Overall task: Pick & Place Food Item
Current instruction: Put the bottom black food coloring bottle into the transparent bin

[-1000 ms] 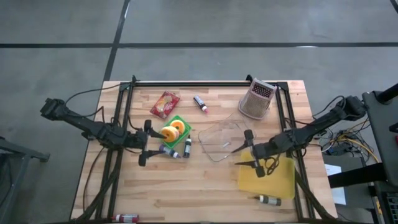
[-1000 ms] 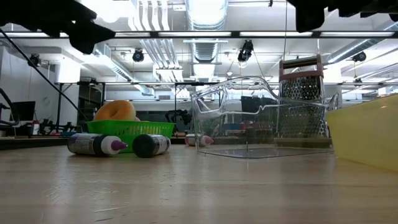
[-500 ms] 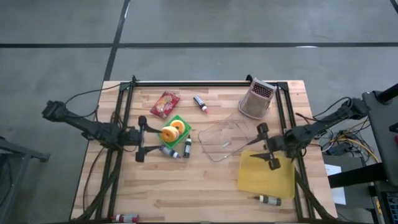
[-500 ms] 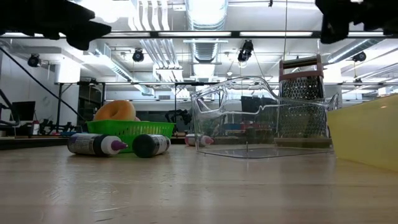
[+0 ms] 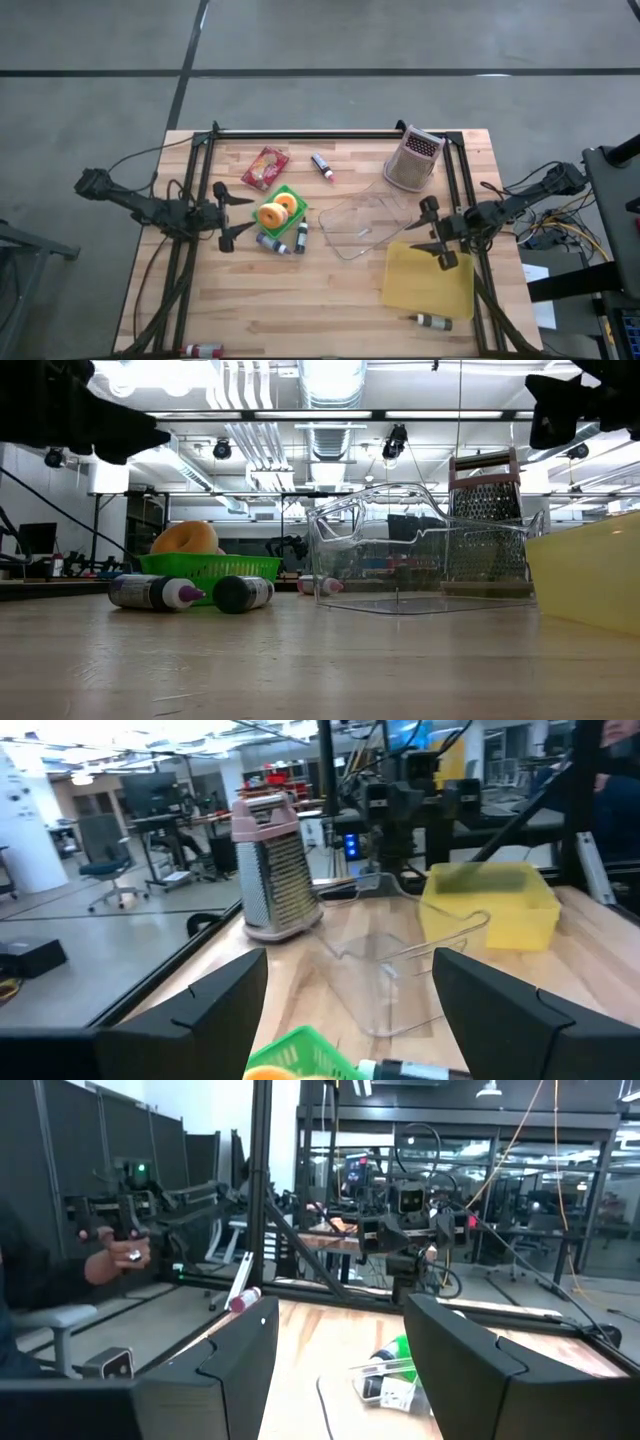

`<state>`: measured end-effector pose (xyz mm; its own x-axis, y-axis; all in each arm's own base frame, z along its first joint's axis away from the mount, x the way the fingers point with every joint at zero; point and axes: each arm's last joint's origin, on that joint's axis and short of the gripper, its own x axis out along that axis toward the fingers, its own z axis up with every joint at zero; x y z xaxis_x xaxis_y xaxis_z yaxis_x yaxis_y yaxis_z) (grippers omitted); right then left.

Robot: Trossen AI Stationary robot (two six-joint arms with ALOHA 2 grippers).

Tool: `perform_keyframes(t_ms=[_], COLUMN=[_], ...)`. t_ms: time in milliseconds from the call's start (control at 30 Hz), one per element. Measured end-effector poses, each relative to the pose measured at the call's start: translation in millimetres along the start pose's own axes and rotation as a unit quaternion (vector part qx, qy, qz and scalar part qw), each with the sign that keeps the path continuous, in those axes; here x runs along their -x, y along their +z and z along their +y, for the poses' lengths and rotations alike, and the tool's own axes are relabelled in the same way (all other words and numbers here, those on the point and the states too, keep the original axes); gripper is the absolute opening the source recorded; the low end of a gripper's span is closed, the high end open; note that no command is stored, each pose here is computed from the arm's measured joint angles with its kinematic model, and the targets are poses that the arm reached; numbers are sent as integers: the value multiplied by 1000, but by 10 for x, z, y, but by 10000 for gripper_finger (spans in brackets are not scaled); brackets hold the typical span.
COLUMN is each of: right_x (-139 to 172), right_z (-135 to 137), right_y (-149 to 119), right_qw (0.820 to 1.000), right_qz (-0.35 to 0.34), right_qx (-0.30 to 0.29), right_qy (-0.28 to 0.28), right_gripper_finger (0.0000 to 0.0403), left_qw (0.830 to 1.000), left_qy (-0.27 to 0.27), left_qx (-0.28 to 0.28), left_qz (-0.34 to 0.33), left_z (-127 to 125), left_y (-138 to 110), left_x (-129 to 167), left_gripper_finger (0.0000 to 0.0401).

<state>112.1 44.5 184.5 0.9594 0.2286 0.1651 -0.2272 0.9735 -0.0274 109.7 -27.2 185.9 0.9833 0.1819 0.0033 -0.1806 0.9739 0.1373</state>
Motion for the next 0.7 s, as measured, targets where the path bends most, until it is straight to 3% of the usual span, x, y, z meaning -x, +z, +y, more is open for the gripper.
perform_keyframes(t_ms=[500, 700], right_x=[-38, -38], right_z=[-9, -10], right_y=[-67, -64], right_qw=[999, 999], right_qz=[29, 28], right_qx=[-5, -7], right_qy=[-27, -27], right_gripper_finger=[215, 215], left_qw=[996, 996], left_qy=[83, 83], left_qx=[17, 21], left_qz=[-17, -11], left_z=[81, 71], left_y=[-86, -142], left_x=[76, 72], left_gripper_finger=[287, 287])
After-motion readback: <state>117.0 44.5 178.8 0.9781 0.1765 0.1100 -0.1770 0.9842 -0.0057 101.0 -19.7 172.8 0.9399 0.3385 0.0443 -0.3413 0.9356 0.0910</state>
